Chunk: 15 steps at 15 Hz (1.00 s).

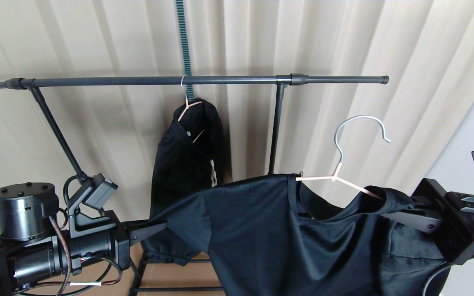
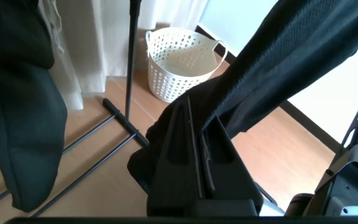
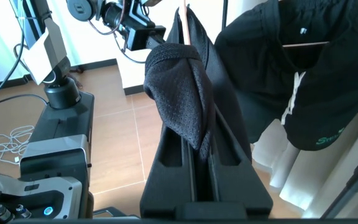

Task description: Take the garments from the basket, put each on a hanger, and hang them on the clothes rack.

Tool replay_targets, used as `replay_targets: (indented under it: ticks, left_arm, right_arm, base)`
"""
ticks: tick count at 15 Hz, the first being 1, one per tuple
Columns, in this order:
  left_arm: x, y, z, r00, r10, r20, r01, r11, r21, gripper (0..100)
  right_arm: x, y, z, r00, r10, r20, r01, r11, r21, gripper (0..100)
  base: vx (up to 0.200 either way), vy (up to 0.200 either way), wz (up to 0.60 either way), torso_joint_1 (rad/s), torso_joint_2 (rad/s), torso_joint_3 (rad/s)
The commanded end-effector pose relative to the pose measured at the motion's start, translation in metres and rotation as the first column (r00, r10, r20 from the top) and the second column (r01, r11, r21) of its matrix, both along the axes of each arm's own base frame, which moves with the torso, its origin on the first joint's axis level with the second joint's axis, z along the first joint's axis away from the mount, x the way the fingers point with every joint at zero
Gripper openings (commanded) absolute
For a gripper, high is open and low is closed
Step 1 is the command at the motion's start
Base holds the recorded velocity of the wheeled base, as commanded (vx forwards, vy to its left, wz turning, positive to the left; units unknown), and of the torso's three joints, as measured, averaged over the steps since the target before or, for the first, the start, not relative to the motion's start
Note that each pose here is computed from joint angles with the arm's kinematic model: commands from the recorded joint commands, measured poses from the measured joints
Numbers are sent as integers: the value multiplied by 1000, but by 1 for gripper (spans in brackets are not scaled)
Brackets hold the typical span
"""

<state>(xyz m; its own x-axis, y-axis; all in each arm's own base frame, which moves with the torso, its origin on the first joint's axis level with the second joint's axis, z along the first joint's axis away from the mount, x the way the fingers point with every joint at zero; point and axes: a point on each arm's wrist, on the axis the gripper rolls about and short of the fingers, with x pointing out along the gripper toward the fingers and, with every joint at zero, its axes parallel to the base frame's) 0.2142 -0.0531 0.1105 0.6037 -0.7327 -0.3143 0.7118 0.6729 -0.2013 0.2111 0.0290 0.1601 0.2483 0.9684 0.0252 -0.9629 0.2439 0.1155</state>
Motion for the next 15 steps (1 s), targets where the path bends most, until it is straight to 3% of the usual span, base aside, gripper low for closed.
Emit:
replay_targets:
  ticks: [1,15]
  left_arm:
    - [-2,3,-1,1000,13,-5,-13,1000,1,0]
    - [-3,10,-4,999,44,-18,-44,999,2,0]
  right_arm:
    - [0,-1,0,1000,-6,0,6,1000,0,0]
    - [1,-2,1,1000,-9,3,9,1000,0,0]
  base:
    - [0,0,0,0,0,0]
    - [0,0,0,0,0,0]
